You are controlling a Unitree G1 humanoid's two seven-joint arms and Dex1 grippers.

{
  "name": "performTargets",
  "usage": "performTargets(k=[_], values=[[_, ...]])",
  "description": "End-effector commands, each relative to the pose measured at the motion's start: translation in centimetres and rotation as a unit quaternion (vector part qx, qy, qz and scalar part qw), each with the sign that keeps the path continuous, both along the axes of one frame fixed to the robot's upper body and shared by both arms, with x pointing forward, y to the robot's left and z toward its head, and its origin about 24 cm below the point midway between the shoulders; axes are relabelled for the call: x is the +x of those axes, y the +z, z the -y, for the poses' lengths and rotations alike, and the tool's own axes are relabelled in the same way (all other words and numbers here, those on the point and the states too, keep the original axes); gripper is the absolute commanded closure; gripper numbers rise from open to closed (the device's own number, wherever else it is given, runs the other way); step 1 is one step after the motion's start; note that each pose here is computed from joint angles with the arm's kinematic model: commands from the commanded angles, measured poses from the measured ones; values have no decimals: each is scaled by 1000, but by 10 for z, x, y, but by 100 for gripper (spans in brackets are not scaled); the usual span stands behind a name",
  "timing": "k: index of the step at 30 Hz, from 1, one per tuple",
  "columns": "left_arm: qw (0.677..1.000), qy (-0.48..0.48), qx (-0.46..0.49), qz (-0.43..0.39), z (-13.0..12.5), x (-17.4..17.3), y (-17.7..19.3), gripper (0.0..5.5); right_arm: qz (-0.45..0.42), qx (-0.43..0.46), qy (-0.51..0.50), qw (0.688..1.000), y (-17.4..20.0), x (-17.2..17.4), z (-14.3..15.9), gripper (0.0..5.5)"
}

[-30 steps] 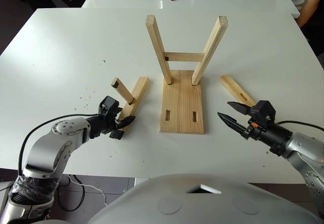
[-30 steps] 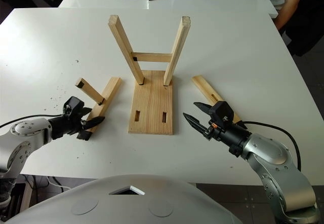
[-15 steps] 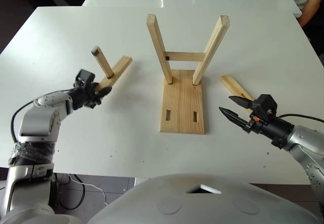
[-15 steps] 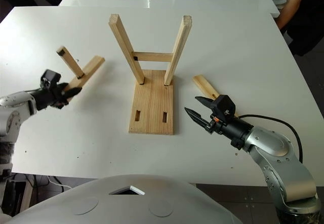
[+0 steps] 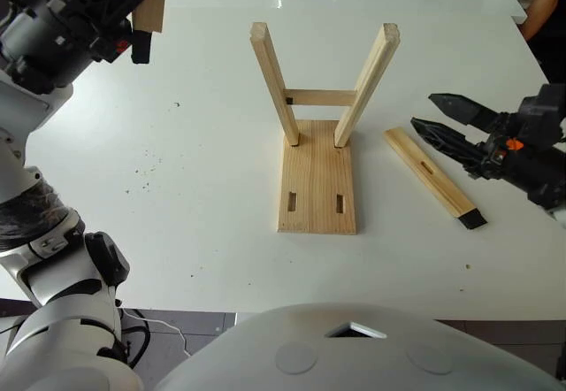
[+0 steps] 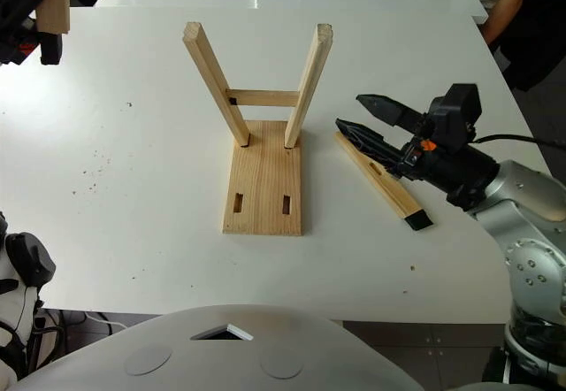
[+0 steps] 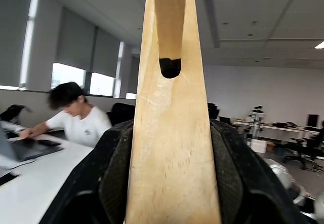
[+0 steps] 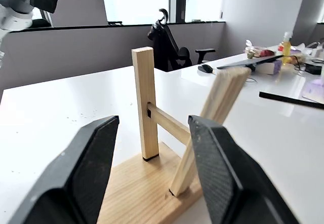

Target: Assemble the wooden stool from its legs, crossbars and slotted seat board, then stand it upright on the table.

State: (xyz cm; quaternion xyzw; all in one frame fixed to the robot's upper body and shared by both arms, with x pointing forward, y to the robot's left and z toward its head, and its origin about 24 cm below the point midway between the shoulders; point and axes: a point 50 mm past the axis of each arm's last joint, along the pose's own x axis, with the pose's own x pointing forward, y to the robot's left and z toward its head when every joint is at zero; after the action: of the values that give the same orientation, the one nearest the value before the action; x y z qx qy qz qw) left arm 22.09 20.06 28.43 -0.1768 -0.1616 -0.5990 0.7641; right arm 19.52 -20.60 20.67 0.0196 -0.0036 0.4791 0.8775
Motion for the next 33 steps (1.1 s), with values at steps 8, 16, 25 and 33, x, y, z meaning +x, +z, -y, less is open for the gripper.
performTargets(k=[8, 16, 25, 33], values=[[989, -129, 48, -54, 53, -20, -39, 349, -43, 29, 202, 978, 45, 10, -30, 177], [984, -131, 91, -74, 61, -19, -68, 349, -36, 36, 251, 967, 62, 17, -45, 177], [984, -124, 104, -69, 66, -21, -83, 349, -42, 36, 284, 957, 70, 18, -54, 177], [986, -122, 96, -62, 70, -22, -82, 349, -55, 9, 288, 956, 60, 20, -60, 228]])
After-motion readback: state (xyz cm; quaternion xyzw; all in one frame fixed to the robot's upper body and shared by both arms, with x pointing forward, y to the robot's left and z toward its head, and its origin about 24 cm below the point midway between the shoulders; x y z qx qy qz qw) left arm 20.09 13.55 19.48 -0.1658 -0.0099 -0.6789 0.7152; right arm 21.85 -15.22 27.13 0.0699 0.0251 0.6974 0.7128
